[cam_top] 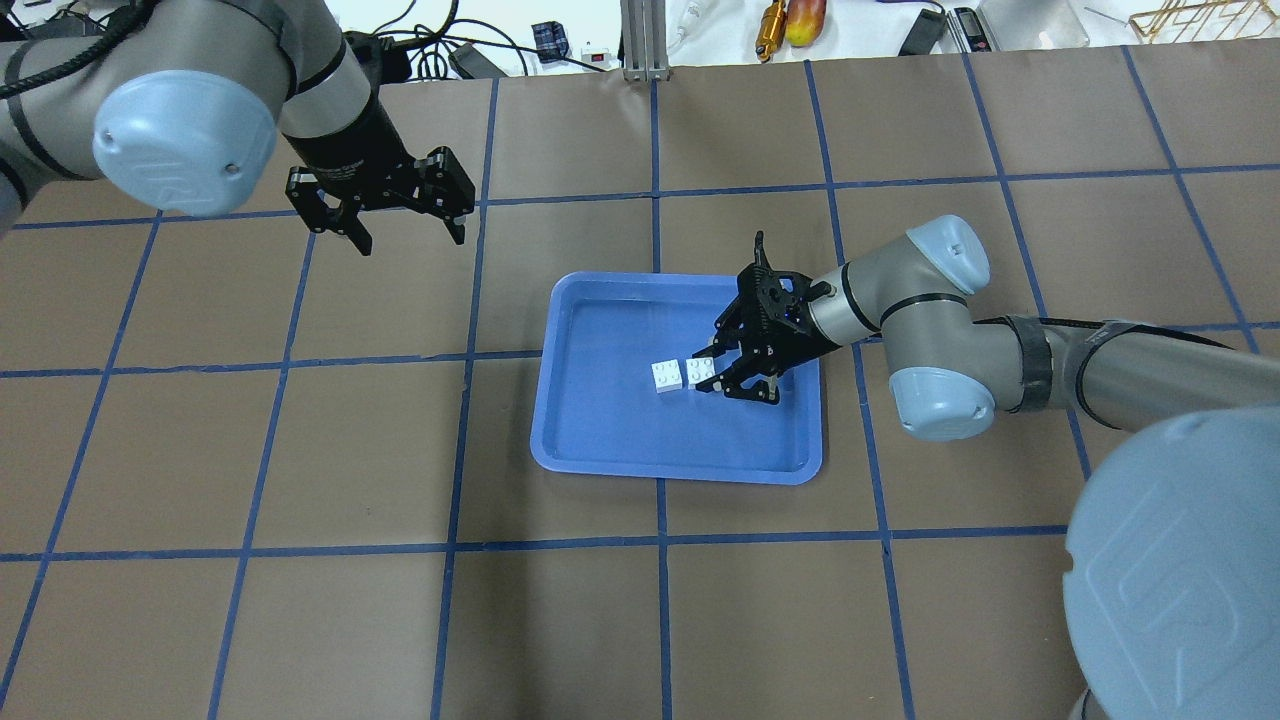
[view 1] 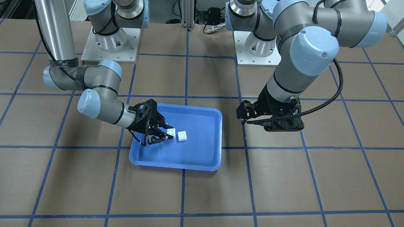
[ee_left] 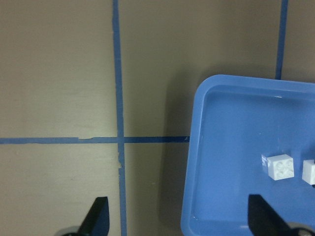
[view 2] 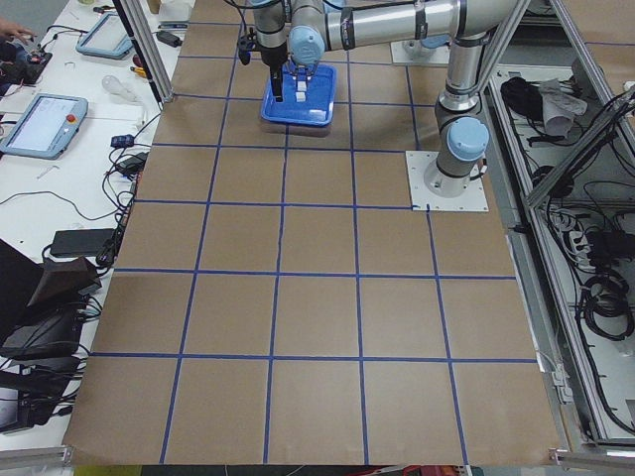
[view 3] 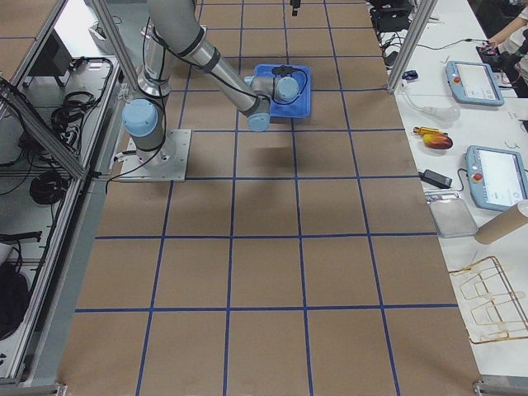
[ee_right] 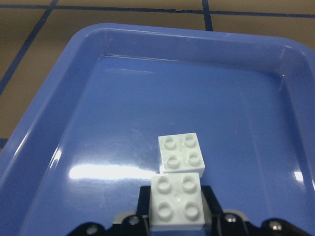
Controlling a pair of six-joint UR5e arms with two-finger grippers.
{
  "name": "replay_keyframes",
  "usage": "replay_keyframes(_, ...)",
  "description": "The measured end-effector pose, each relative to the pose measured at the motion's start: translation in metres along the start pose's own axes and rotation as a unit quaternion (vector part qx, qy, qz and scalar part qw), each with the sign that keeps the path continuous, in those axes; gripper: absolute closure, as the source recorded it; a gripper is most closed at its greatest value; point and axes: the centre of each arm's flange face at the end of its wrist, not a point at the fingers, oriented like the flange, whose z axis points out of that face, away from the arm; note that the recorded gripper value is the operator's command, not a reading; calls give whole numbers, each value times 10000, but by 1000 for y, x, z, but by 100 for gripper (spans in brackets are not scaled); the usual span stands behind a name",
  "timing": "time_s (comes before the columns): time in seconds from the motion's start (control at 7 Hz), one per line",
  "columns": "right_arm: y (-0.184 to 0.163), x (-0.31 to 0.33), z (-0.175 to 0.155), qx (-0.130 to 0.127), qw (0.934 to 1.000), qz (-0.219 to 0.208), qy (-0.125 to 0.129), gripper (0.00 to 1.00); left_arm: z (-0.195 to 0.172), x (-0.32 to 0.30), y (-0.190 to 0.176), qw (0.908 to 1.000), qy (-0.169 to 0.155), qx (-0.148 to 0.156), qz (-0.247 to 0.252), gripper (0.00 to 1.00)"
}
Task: Assemble white blocks and place on blue tray
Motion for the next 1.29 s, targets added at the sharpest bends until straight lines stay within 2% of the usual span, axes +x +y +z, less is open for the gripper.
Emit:
replay_keyframes(0.43, -1, 1, 9, -8, 10000, 55, 20, 100, -28, -8, 19, 10000, -2, 70, -20, 0)
replay_keyframes(0.86, -5, 1, 12, -9, 10000, 48, -5, 100, -44, -18, 31, 9998, -29, 124, 135, 0)
replay_keyframes(1.29, -8, -1, 17, -20, 10000, 50, -46, 100, -51, -32, 36, 9999, 11, 129, 75, 0)
